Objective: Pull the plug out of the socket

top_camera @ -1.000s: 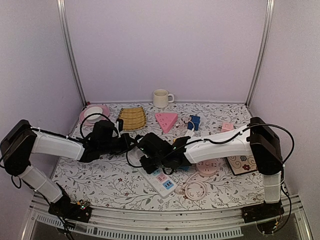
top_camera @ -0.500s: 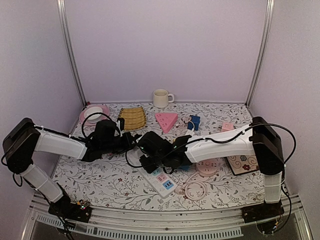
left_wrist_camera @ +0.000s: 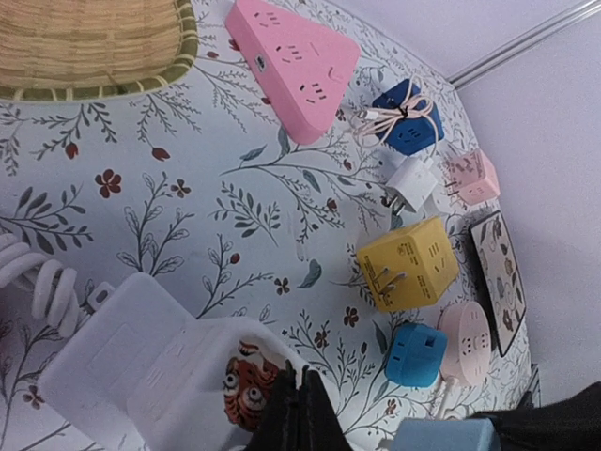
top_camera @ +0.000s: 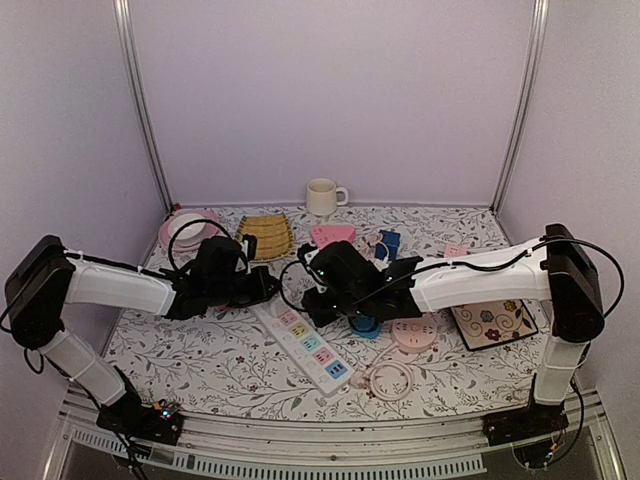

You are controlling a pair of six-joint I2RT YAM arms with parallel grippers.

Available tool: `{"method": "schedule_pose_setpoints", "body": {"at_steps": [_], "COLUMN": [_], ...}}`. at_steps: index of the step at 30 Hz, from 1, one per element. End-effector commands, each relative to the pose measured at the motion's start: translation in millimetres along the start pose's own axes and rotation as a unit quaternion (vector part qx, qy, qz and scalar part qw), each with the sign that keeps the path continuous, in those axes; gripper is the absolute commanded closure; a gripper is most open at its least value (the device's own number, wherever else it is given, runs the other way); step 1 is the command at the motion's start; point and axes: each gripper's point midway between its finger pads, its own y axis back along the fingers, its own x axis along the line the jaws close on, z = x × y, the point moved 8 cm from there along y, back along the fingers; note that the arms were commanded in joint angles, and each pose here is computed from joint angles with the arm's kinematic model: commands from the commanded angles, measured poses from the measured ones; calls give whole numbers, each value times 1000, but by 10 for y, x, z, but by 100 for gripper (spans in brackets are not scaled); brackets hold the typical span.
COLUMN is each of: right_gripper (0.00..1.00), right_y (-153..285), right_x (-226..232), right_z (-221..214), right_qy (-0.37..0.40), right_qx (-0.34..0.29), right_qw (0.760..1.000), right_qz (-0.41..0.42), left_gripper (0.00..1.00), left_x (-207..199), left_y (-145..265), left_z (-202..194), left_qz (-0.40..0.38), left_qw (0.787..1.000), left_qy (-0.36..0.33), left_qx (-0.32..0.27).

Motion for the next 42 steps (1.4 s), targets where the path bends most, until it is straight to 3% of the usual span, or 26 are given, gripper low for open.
{"method": "schedule_pose_setpoints", "body": {"at_steps": [1,3,6,16,19,27,34,42], "right_gripper": [89,89,87,82,69,40,31,21], "right_y": [49,61,41,-154,-207,-245,-177,-29], "right_x": [-222,-302,-431,-698,-767,-851,-940,-796], "right_z": [-119,-199,-310,-528,-577,-617,-589,-591], "right_qy": [-60,-78,-113,-199,-215,-224,-217,-167], "right_qx": [8,13,19,49,57,66,66,70], "right_qw": [998,997,993,970,965,963,970,982], "right_qz": [8,17,39,132,137,135,88,50], "left_gripper": [100,100,90,39,29,25,22,11], "left_x": [-72,-164,-209,-155,-126,-76,-161,-74], "left_y": [81,132,193,417,443,365,308,164], "left_z": [-136,-93,-44,51,15,-35,-22,-95], "left_qz": [32,31,41,94,91,103,105,144], "left_qw": [997,997,996,989,988,981,975,968], "left_qy": [-54,-67,-76,-112,-123,-161,-195,-205], "left_qx": [36,25,11,-24,-24,-22,-22,10]}}
